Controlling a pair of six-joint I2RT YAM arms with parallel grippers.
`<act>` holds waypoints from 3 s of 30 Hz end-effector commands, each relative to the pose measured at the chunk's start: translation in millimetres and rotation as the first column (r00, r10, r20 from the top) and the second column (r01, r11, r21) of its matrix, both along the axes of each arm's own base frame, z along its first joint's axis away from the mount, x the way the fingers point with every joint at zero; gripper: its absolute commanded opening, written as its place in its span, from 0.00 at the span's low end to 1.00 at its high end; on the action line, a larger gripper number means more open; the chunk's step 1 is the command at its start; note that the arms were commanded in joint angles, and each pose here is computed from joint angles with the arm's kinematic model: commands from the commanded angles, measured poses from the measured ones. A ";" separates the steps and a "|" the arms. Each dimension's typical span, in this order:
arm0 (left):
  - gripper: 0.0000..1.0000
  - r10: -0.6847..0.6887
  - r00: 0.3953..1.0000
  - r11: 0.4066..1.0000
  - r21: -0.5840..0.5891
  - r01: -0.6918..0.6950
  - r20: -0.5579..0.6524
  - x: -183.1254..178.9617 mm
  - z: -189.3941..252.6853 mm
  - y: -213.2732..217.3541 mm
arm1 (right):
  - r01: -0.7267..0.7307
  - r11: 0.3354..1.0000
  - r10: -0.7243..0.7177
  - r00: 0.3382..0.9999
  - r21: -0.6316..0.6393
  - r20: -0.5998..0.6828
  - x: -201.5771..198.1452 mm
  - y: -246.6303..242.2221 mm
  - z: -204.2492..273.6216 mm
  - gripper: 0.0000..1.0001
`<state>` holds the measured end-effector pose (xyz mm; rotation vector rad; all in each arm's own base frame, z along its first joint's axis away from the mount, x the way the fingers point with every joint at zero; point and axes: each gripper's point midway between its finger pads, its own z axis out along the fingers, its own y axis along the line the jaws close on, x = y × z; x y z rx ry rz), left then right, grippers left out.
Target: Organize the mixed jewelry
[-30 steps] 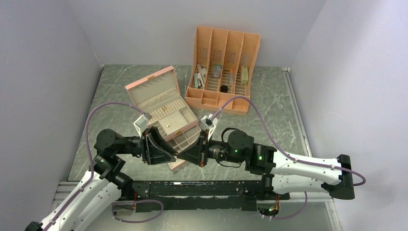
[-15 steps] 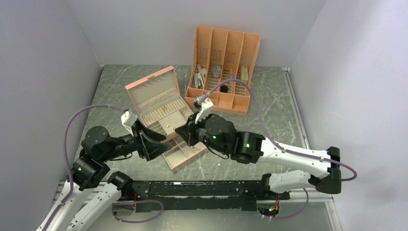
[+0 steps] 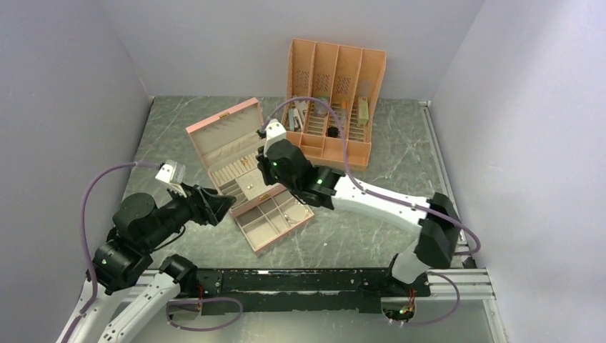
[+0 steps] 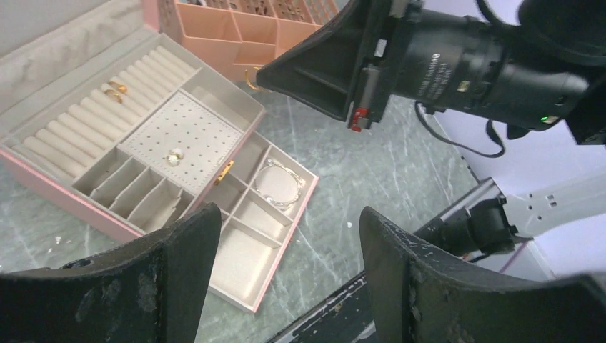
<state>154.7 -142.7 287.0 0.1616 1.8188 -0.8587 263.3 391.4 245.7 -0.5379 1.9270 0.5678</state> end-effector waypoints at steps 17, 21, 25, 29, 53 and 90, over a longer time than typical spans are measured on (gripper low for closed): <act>0.73 0.157 0.987 0.986 0.051 -0.158 0.017 22.4 -15.7 21.4 | -0.055 0.992 0.066 0.993 -0.116 0.094 103.4 51.2 -80.0 0.00; 0.72 0.158 0.987 0.987 0.028 -0.160 0.038 18.4 -10.9 23.5 | -0.060 0.990 0.071 0.994 -0.125 0.078 112.2 54.7 -91.1 0.00; 0.72 0.185 0.981 0.982 0.017 -0.186 0.052 18.7 -8.2 28.5 | -0.063 0.989 0.072 0.995 -0.133 0.066 116.3 57.3 -103.9 0.00; 0.72 0.190 0.980 0.981 0.016 -0.191 0.051 19.1 -8.3 29.1 | -0.060 0.990 0.067 0.996 -0.129 0.050 121.2 59.2 -112.4 0.00; 0.72 0.192 0.980 0.981 0.018 -0.193 0.047 20.4 -9.8 28.8 | -0.045 0.989 0.046 0.999 -0.142 0.003 131.9 60.2 -144.4 0.00; 0.72 0.198 0.979 0.980 0.020 -0.199 0.044 20.1 -9.8 30.0 | 0.007 0.993 -0.006 1.000 -0.116 0.009 124.7 42.4 -107.5 0.28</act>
